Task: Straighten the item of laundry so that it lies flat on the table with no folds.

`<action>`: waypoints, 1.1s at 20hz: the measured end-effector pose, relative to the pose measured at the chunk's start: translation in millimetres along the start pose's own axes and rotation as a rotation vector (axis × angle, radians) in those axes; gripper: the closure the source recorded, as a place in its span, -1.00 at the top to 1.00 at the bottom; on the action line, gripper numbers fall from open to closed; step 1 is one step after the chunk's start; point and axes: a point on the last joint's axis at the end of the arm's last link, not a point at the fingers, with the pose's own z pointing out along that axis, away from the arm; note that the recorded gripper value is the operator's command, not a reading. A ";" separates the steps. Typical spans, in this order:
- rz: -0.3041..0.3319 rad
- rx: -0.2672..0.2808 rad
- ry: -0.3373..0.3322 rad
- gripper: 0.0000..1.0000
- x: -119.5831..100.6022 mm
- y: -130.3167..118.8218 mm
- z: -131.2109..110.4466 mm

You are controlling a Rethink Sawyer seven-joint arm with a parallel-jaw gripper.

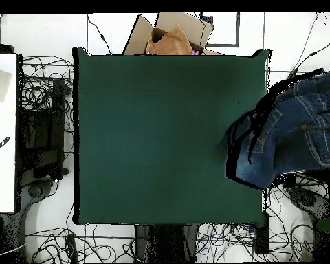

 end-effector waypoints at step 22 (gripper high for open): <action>-0.040 -0.019 -0.137 -1.00 -60.2 17.4 -10.0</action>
